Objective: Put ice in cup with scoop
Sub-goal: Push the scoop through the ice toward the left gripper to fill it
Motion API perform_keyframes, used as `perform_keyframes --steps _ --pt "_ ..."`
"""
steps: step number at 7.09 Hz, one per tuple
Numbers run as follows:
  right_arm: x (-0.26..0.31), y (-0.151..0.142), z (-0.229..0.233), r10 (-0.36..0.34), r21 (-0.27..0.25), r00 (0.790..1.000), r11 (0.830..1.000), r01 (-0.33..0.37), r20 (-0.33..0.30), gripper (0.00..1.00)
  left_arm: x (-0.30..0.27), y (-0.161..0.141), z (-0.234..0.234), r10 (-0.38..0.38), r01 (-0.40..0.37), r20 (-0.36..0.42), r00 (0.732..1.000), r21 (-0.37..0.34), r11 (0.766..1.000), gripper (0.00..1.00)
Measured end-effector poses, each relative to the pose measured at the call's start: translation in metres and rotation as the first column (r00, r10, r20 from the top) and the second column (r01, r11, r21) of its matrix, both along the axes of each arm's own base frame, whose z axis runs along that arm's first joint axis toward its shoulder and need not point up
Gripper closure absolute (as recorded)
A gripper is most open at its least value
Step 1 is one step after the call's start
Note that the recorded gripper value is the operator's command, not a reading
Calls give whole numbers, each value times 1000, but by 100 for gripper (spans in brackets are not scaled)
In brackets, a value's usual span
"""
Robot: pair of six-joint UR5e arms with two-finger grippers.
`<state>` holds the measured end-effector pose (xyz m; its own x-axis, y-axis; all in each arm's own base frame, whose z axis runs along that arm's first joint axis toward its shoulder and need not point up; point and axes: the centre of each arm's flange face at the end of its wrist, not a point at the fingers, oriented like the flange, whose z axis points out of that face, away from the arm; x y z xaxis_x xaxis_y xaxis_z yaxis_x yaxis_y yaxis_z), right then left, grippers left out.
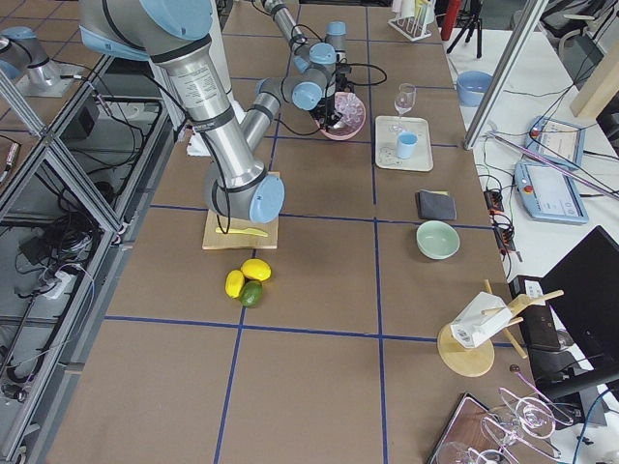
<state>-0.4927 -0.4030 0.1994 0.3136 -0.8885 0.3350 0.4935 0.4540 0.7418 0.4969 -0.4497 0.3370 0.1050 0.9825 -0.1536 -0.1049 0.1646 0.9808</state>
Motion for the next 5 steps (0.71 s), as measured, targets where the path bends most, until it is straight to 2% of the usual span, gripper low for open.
perform_keyframes --steps 5 --pt "12 10 27 56 -41 984 998 -50 171 100 -7 -2 1 -4 4 -17 1000 11 1000 0"
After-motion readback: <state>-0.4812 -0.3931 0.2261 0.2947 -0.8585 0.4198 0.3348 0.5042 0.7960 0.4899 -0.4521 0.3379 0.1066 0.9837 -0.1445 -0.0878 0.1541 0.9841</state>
